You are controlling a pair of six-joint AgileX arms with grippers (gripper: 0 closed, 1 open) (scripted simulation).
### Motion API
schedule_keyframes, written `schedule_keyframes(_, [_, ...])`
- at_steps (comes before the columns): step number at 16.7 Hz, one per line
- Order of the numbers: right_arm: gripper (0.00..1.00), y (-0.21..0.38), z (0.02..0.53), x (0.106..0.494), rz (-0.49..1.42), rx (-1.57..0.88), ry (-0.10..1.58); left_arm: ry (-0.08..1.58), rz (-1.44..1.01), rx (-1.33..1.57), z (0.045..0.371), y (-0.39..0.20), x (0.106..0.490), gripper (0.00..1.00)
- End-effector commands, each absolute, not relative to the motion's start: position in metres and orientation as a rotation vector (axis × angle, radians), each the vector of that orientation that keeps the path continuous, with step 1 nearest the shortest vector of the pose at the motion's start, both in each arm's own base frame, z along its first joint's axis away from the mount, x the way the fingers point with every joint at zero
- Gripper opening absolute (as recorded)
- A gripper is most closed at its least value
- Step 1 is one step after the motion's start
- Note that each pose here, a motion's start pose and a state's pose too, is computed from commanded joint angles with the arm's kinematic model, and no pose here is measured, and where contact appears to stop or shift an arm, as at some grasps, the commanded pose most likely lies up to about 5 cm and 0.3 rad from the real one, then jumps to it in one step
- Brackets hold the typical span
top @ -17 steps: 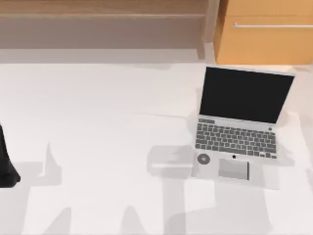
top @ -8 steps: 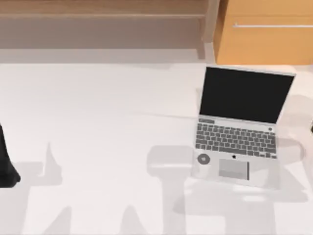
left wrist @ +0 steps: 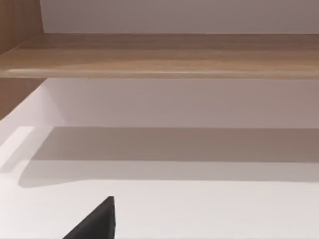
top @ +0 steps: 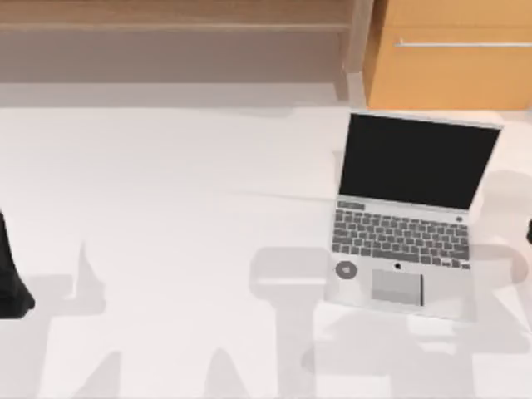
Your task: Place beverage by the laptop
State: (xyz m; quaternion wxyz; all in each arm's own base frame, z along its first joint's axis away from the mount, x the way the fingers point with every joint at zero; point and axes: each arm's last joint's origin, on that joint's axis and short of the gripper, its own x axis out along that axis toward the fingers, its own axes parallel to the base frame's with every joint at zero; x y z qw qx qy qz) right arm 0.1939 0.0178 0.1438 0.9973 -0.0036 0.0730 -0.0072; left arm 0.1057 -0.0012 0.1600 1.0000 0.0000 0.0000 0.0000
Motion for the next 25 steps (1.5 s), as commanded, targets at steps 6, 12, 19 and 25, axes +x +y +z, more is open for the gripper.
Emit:
schedule_keyframes(6, [0.00, 0.026, 0.151, 0.194, 0.033, -0.011, 0.070, 0.000, 0.000, 0.000, 0.160, -0.001, 0.106, 1.00])
schedule_keyframes(12, [0.00, 0.035, 0.155, 0.197, 0.080, -0.011, -0.040, 0.000, 0.000, 0.000, 0.160, -0.001, 0.106, 1.00])
schedule_keyframes(19, [0.00, 0.026, 0.132, 0.199, 0.028, -0.006, 0.038, 0.000, 0.000, 0.000, 0.160, -0.001, 0.106, 1.00])
schedule_keyframes(25, [0.00, 0.018, 0.114, 0.194, -0.014, -0.007, 0.146, 0.000, 0.000, 0.000, 0.160, -0.001, 0.106, 1.00])
